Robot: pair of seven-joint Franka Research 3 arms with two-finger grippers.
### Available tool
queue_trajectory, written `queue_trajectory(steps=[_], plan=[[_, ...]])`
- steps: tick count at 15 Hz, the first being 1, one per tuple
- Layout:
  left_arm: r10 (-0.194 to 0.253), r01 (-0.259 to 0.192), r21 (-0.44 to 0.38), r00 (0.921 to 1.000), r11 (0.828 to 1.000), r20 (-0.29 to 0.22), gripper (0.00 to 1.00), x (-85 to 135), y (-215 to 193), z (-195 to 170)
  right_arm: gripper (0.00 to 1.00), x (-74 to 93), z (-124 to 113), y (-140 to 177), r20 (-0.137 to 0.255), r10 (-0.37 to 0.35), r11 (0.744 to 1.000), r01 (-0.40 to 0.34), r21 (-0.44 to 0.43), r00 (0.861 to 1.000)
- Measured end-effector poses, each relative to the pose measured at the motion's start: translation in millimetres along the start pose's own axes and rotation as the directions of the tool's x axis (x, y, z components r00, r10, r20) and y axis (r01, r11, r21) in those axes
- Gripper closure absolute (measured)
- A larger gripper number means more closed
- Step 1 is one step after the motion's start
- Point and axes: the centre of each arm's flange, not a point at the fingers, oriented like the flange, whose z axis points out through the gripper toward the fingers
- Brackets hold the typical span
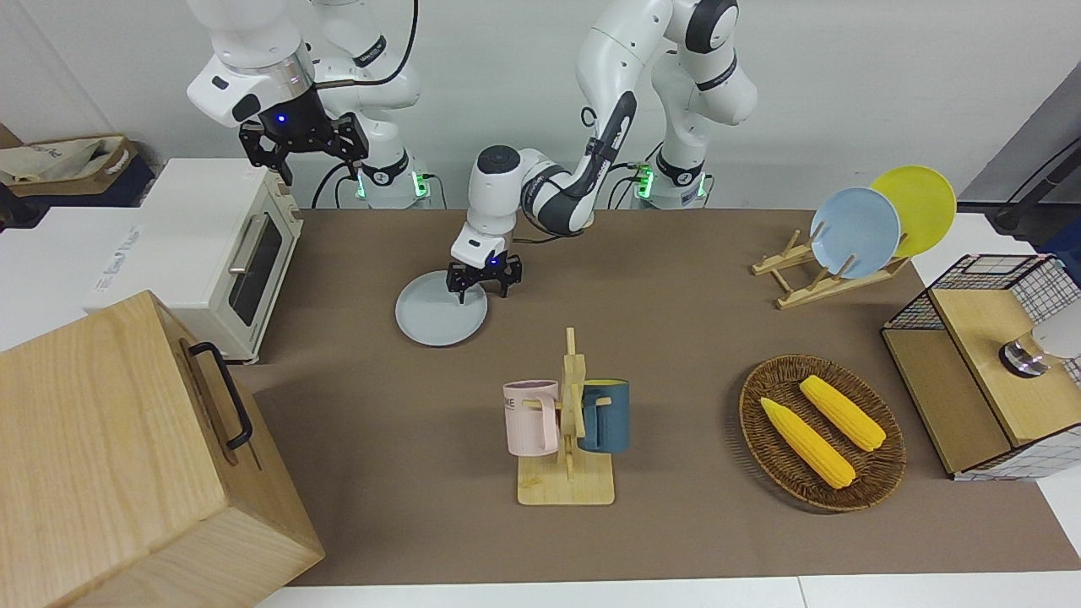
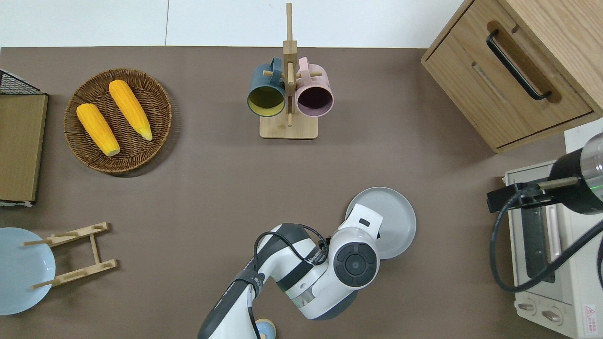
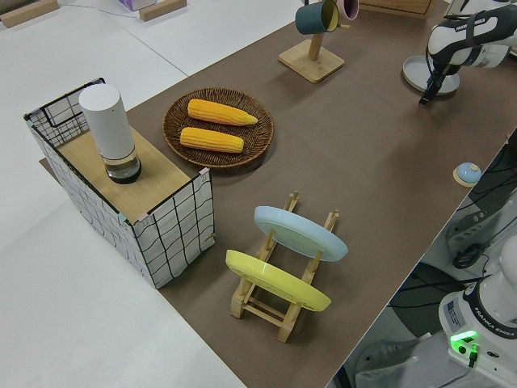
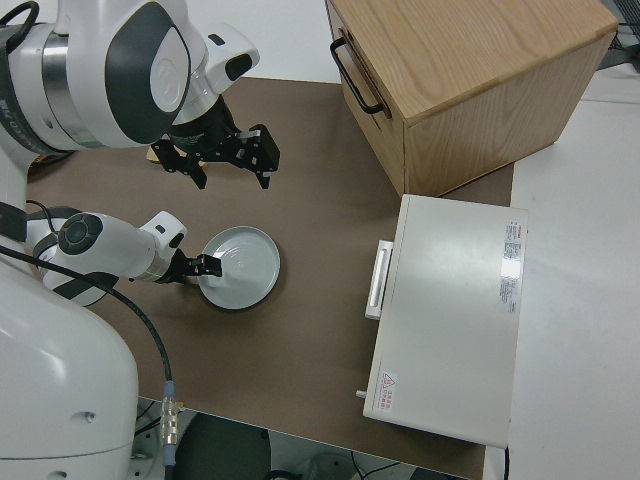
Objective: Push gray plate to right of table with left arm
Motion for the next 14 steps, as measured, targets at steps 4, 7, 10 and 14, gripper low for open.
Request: queue_trajectory(steps=[4,7,10,14], plan=[[0.035,-0.035,0.037,0.9994,0.999,-0.001,0.01,19,-10,-19,0.01,0.0,0,0,0.0,0.0,1.0,0.0,0.0,1.0],[0.071,-0.071,0.069,0.9975,0.995,0.007,0.01,43,-27,-45,0.01,0.0,0,0,0.0,0.0,1.0,0.0,0.0,1.0],[0.102,-0.106,0.094,0.9939,0.99,0.042,0.01,68,-50,-80,0.01,0.0,0,0,0.0,0.0,1.0,0.0,0.0,1.0],[0.149,-0.162,0.121,0.9821,0.979,0.116,0.01,126,-112,-123,0.01,0.0,0,0,0.0,0.0,1.0,0.0,0.0,1.0]])
